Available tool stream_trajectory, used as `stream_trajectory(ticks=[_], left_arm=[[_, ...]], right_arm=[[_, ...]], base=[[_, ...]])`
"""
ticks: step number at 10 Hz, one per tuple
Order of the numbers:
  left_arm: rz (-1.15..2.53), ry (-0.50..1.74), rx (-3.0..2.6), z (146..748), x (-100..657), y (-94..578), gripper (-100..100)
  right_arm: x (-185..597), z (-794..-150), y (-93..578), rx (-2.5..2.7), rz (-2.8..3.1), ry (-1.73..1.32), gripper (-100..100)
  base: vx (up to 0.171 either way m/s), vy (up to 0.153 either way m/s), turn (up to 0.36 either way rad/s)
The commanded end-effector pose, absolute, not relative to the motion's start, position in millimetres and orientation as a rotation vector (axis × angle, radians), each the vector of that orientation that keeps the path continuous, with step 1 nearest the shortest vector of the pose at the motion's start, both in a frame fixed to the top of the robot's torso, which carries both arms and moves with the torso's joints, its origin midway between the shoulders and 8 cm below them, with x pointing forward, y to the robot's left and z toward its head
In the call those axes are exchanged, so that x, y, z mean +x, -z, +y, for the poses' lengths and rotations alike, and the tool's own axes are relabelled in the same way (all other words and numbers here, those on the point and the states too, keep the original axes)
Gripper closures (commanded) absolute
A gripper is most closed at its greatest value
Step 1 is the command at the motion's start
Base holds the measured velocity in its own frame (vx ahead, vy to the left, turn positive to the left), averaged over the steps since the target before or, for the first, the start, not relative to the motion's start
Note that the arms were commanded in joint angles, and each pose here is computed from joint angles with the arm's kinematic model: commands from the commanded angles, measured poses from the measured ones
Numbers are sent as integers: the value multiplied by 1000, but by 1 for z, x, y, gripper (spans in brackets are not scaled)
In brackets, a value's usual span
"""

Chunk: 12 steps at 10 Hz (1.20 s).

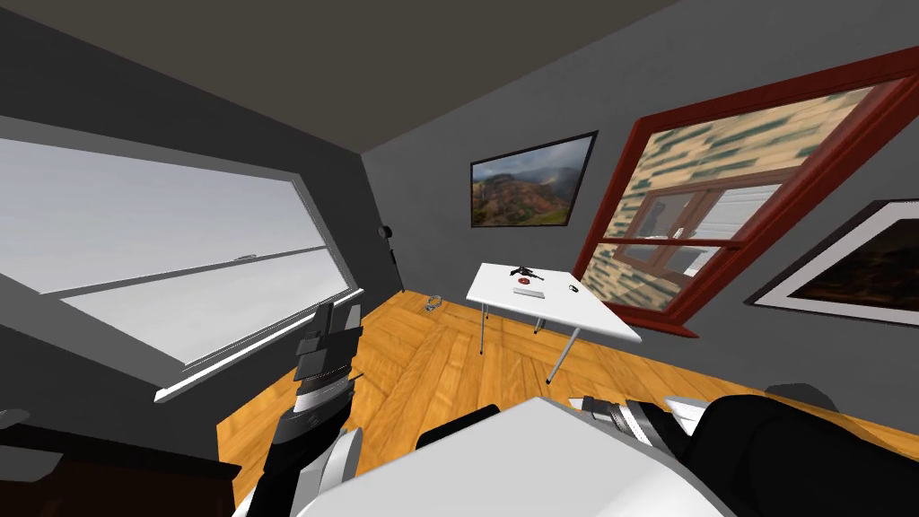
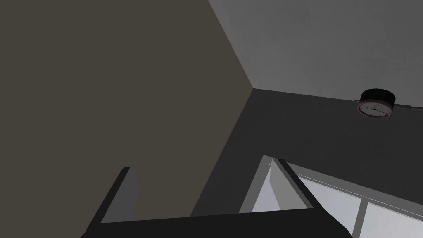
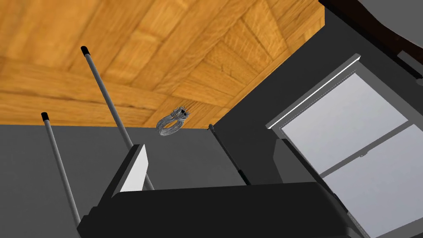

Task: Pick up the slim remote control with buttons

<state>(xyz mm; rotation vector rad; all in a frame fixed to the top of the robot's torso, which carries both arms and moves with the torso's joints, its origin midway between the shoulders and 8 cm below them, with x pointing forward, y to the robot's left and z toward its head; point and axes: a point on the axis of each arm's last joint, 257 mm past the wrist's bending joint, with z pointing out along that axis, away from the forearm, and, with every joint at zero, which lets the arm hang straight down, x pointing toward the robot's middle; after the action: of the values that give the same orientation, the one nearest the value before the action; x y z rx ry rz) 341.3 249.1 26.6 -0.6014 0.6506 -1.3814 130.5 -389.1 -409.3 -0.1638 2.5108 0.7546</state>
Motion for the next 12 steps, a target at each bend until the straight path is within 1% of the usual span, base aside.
stream_trajectory(ticks=[1,3,4,5,6,7,8,9,11,12], left_arm=[[651,1381,-601,249,341,-27,0],[651,1381,-601,249,341,-27,0],[651,1381,-601,249,341,-27,0],[651,1381,-601,249,341,-27,0],[651,1381,-601,249,341,-27,0],[651,1381,-601,249,341,-27,0],[651,1381,-601,249,341,-27,0],[651,1381,-601,249,341,-27,0],[651,1381,-601,249,341,-27,0],[651,1381,-601,249,341,-27,0]], right_arm=[[114,-419,412,-218,2582,-686,-100],[114,-430,407,-249,2600,-660,-100],[100,-459,406,-299,2661,-596,-100],[100,-466,403,-319,2671,-578,-100],[87,-490,401,-359,2721,-523,-100],[89,-500,395,-387,2734,-498,-100],[79,-526,390,-436,2780,-437,-100],[80,-532,386,-452,2788,-419,-100],[67,-583,367,-554,2867,-288,-100],[69,-588,363,-570,2872,-272,-100]], base=[[23,28,152],[32,20,53],[49,40,163],[53,28,118],[82,17,151],[82,16,113],[93,14,186],[80,-3,119],[146,-4,302],[140,-27,95]])
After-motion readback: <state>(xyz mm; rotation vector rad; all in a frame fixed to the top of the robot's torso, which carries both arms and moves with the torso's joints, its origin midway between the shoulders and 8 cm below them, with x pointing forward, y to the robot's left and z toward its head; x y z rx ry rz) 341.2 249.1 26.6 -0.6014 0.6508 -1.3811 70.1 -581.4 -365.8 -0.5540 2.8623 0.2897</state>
